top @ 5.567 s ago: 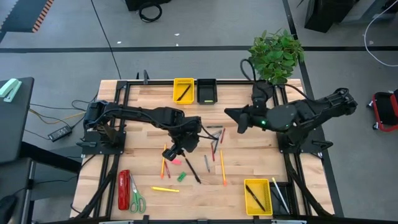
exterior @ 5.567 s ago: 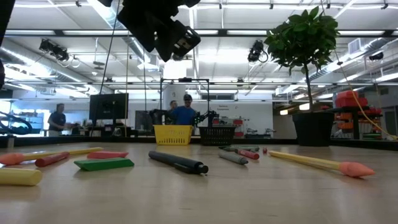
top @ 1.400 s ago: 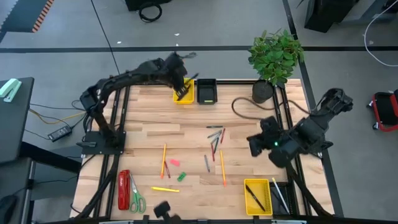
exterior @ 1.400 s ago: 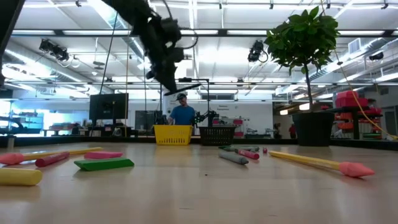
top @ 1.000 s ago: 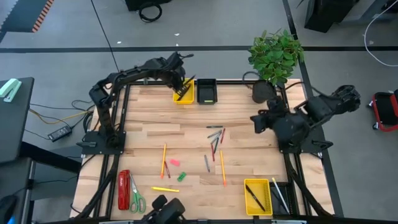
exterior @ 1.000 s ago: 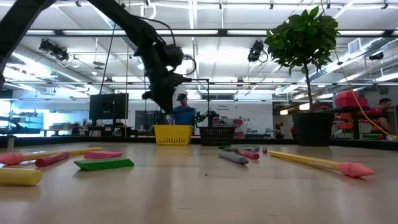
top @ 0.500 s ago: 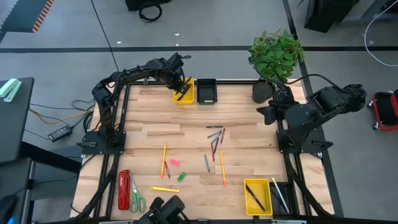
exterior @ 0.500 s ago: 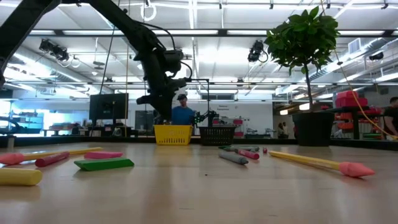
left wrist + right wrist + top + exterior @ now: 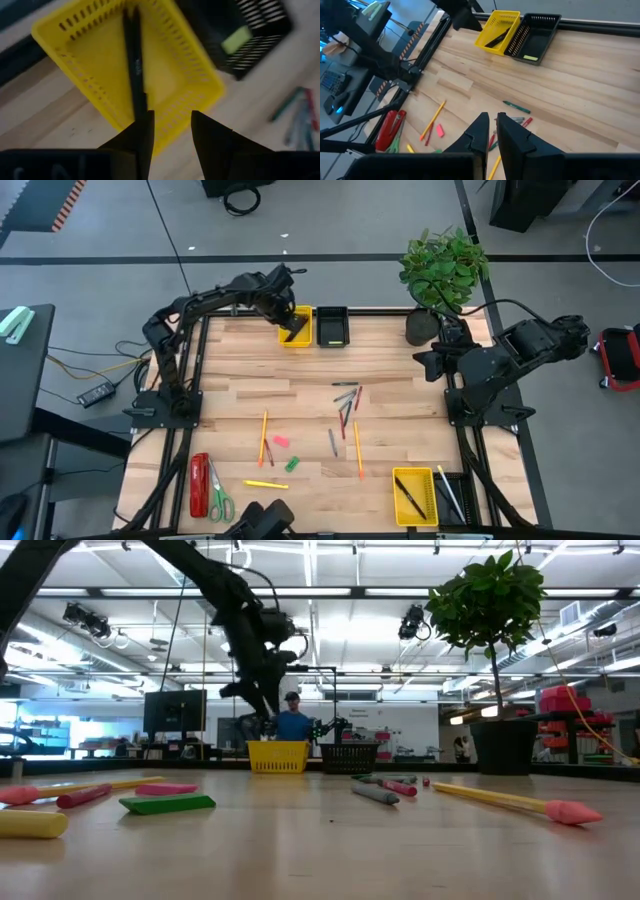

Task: Sort crayons/erasers/pens/pencils in bins
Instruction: Put the top green crayon into the bottom yellow bin

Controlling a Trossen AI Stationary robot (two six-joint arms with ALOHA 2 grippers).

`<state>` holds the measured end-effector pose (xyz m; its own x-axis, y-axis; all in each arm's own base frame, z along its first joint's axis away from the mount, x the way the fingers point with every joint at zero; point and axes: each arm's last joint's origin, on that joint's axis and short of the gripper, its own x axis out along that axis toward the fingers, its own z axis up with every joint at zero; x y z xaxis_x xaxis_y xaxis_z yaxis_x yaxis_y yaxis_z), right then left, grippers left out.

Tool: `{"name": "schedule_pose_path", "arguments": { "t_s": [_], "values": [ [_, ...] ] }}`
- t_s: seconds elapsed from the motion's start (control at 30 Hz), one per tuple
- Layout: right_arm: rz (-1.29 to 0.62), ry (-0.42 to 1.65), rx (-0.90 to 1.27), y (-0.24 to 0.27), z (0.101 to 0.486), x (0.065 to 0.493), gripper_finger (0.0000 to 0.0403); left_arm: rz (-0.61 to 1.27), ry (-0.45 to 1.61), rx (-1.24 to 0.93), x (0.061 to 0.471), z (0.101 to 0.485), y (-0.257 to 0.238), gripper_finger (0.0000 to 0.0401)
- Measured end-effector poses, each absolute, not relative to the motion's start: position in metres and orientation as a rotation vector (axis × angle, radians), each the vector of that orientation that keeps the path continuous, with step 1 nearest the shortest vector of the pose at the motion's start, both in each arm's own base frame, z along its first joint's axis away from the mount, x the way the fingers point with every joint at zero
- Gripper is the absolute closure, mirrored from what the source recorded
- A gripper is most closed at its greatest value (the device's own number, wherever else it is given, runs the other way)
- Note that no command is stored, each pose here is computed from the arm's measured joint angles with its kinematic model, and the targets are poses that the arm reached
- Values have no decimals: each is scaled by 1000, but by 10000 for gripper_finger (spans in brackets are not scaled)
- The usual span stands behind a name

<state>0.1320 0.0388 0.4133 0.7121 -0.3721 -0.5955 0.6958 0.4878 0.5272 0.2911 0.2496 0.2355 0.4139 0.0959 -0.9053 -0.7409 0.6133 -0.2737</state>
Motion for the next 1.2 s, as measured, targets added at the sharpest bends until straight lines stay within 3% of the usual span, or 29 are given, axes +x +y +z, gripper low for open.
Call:
{"name": "schedule_pose_path", "arguments": {
  "t_s": [0.17,0.37,0.67,0.8,0.97,1.1,1.2],
  "values": [
    [-678,445,819,39,413,131,361,582,1000,-679,277,272,229,280],
    [-695,446,840,38,412,130,361,578,1132,-616,265,300,181,298],
    [-641,495,929,48,410,132,361,516,1230,-528,280,316,94,322],
    [-555,537,916,60,410,137,361,381,1280,-521,287,315,59,330],
    [-386,590,780,85,408,149,361,166,1079,-418,314,324,22,334],
    [-302,620,765,102,407,152,361,185,873,-465,334,331,9,326],
    [-195,574,767,116,413,153,361,160,792,-365,350,328,0,318]
  ]
}}
